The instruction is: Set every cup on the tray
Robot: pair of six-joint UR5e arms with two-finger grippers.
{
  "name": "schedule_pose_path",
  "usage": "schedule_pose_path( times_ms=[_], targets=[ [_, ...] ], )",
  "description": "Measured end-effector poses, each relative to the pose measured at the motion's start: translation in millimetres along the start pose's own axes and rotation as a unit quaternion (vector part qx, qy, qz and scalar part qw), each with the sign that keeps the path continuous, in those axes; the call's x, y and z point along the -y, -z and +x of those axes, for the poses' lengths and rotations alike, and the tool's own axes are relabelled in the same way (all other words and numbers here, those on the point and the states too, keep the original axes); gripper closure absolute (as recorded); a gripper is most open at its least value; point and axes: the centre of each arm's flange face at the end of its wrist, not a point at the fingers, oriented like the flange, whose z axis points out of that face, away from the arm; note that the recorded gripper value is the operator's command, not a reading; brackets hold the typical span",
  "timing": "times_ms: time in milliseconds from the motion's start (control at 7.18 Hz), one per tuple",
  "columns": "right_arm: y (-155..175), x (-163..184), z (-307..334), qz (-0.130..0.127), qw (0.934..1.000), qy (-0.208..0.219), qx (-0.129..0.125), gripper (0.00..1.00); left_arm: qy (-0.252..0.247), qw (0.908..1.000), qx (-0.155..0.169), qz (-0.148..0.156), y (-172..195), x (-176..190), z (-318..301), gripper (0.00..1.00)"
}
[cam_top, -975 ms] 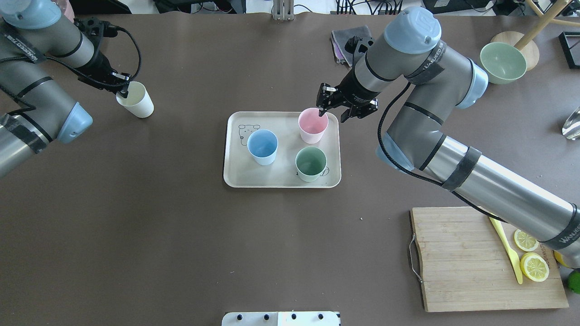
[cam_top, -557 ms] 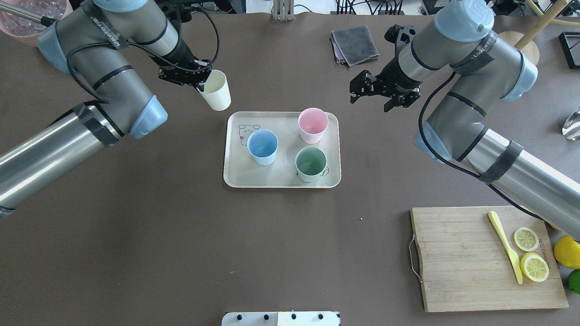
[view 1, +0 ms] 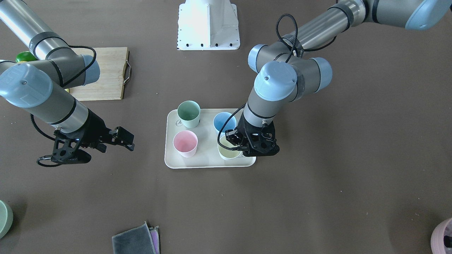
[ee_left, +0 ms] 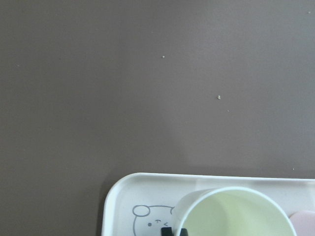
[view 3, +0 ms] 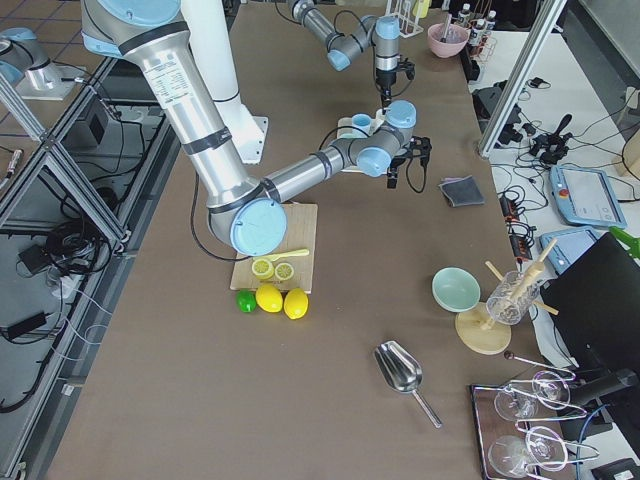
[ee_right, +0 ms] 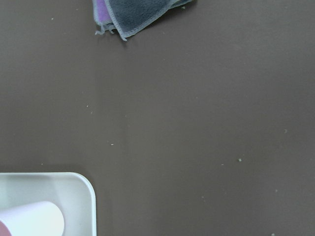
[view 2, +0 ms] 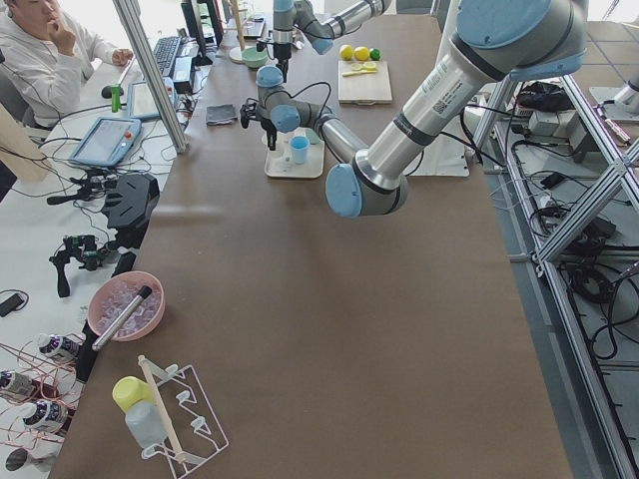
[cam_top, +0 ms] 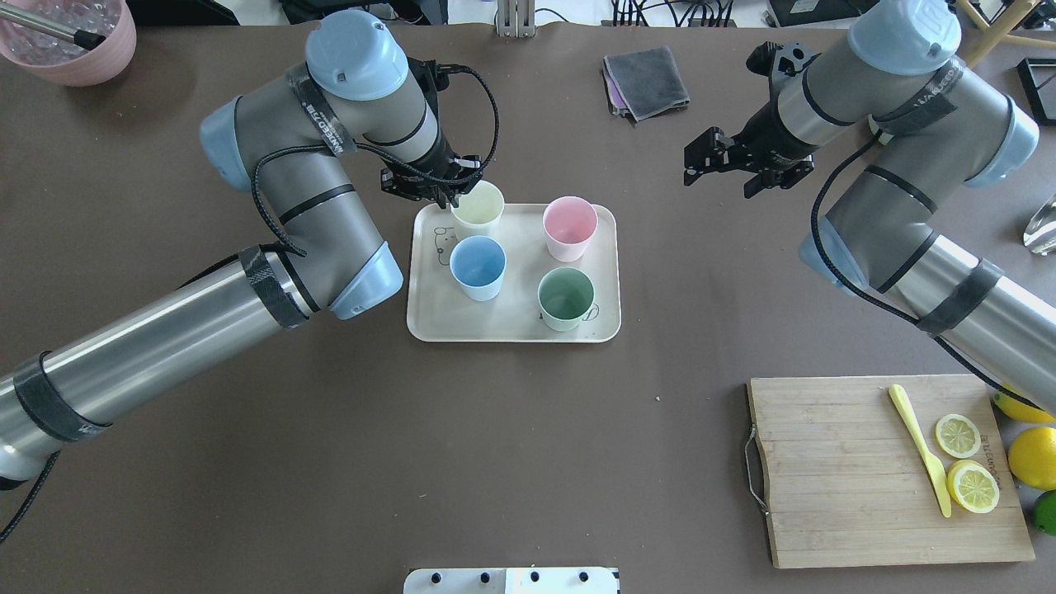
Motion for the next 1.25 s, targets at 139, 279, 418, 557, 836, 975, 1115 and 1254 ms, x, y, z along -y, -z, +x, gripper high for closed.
schedule_pose_path(
  times_ms=[139,279,418,557,836,975,1115,1254],
  targets=[
    [12.0,6.3,21.7,0.0,1.0,0.005,0.0,0.0,-0.003,1.0,0.0,0.003,7.0,4.3,-11.9,0.02],
    [24.5,13.4,43.0,0.002,1.0,0.01,0.0,0.0,-0.015,0.9999,0.0,-0.001,19.8,18.2,-49.9,0.02],
    [33.1,18.0,61.2,0.004,0.9999,0.016,-0.003,0.0,-0.039,0.9992,0.003,-0.005,35.4,32.1,-103.4,0.02],
    [40.3,20.8,81.2,0.008,0.9997,0.023,-0.008,0.0,-0.066,0.9977,0.01,-0.004,50.0,41.4,-160.0,0.02],
    [56.9,22.4,131.1,0.015,0.9986,0.045,-0.021,0.0,-0.112,0.993,0.035,-0.005,76.1,55.0,-264.5,0.02],
    [67.5,21.6,161.4,0.017,0.9979,0.056,-0.028,0.0,-0.14,0.9888,0.051,-0.008,90.1,56.7,-317.6,0.02],
    [80.1,19.7,197.4,0.019,0.9968,0.07,-0.035,0.0,-0.166,0.984,0.064,-0.012,107.9,57.4,-374.9,0.02],
    [92.2,15.6,233.5,0.02,0.9955,0.081,-0.043,0.0,-0.182,0.9807,0.069,-0.017,124.1,55.3,-424.9,0.02]
  ],
)
